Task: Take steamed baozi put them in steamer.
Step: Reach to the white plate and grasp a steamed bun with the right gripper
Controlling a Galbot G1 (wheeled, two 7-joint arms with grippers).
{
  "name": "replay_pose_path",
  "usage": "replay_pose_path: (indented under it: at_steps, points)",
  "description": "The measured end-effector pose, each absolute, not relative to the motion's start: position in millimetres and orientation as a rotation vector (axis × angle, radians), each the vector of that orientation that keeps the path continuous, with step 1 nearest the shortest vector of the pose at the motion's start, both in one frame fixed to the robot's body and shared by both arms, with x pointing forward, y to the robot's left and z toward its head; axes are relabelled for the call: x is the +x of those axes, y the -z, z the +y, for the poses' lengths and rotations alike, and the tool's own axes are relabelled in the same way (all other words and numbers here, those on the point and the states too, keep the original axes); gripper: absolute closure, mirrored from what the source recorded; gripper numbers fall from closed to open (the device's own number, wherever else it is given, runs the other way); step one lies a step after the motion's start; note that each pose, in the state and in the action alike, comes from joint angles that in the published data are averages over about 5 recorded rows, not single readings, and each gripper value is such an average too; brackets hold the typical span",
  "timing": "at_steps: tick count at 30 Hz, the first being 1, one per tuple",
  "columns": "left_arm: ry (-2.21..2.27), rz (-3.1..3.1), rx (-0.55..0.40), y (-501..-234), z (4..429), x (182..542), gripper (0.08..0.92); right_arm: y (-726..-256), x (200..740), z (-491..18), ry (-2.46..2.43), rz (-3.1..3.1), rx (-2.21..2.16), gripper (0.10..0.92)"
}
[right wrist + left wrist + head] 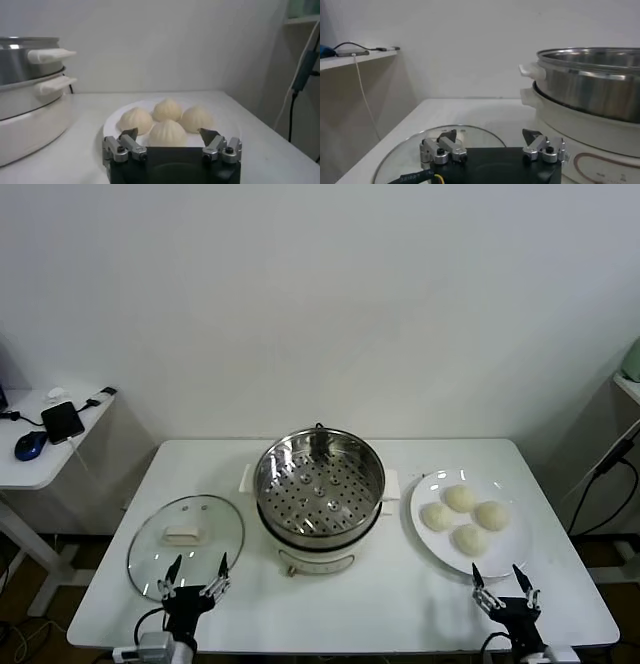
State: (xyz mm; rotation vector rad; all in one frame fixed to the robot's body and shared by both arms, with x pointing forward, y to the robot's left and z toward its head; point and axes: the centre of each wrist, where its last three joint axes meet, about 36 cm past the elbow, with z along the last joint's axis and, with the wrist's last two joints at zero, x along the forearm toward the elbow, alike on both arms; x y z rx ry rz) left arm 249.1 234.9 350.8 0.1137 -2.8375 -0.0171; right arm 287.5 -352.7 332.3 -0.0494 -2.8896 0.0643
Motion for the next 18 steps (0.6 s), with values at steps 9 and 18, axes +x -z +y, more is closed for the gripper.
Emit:
replay_pose_path:
  at_steps: [9, 18]
  points:
    - [0.011, -2.852, 0.109, -353, 234, 250, 0.177, -380, 390, -379, -0.281, -2.871, 0.096, 0.200]
    - [0.020, -2.859, 0.100, -353, 237, 248, 0.177, -442, 490, -416, -0.772, -2.628, 0.595, 0.200]
